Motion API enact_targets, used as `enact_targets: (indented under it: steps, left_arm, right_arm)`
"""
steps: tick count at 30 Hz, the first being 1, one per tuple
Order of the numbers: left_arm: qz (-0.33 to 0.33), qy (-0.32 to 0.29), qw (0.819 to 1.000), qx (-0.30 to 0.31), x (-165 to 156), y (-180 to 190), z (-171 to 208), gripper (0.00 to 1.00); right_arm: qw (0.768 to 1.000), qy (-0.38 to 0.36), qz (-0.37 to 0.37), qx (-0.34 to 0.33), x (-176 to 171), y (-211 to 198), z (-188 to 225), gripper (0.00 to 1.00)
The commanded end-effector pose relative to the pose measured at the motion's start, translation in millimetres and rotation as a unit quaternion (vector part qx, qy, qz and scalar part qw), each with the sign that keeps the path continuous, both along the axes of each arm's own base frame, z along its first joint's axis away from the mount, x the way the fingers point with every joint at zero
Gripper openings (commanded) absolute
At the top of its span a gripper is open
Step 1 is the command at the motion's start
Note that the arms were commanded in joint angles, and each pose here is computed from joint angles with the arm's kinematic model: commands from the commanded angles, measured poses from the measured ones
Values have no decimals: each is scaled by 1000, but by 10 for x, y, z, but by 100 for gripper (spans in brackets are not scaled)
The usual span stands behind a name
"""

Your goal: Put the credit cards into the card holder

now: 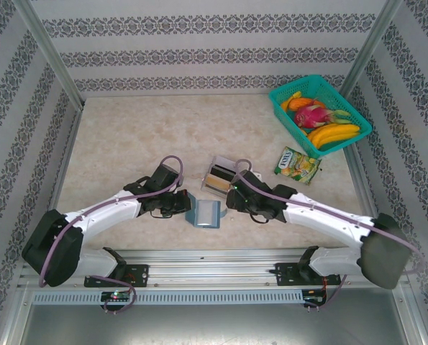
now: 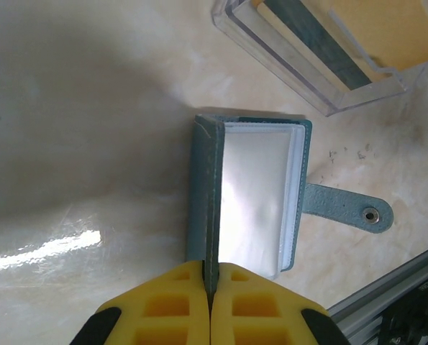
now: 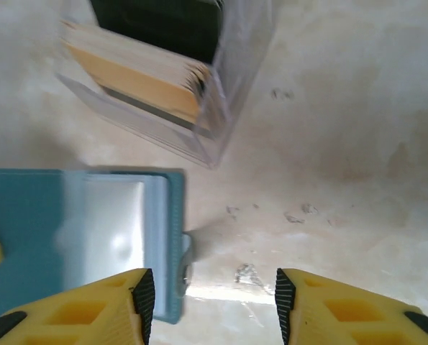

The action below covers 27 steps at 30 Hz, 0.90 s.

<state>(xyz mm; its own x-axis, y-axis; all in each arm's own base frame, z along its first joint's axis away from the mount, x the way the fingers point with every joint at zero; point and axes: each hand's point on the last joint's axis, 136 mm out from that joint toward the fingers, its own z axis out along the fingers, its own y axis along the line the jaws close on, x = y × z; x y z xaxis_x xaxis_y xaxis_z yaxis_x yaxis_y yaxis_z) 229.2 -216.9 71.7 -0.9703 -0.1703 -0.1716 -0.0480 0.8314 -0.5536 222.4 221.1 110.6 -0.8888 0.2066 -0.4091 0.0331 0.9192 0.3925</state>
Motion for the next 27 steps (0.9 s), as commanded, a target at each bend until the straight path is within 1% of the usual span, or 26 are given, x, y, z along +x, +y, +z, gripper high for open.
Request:
enact_targets:
  steps: [1, 3, 4, 6, 8, 12, 14, 17, 21, 25, 27]
  left_arm:
    - [7, -11, 1000, -12, 16, -39, 46, 0]
    - [7, -12, 1000, -13, 14, -40, 46, 0]
    - [8, -11, 1000, -12, 13, -37, 37, 0]
    - [8, -11, 1000, -12, 10, -36, 34, 0]
    - [11, -10, 1000, -11, 11, -27, 22, 0]
    - [11, -9, 1000, -9, 3, -15, 7, 0]
    - [11, -9, 1000, -7, -2, -5, 1, 0]
    - [12, -9, 1000, -5, -8, 4, -8, 0]
    - [10, -6, 1000, -1, -28, 18, -50, 0]
    - [10, -4, 1000, 0, -30, 19, -83, 0]
    - [11, -2, 1000, 0, -30, 16, -97, 0]
  right_arm:
    - [995, -34, 36, 81, 32, 321, 227, 49]
    - [988, -27, 69, 135, 5, 586, 281, 44]
    - [985, -19, 86, 149, -16, 712, 279, 38]
    - [983, 0, 109, 145, -54, 897, 225, 30]
    - [988, 22, 113, 103, -81, 973, 86, 28]
    - [992, 68, 93, 41, -84, 967, -322, 31]
    - [994, 79, 77, 29, -73, 908, -484, 36]
    - [994, 86, 57, 26, -46, 818, -615, 40]
    - [994, 97, 45, 17, -48, 709, -727, 42]
    - [992, 109, 50, 41, -66, 764, -821, 41]
    - [991, 120, 46, 39, -72, 777, -886, 42]
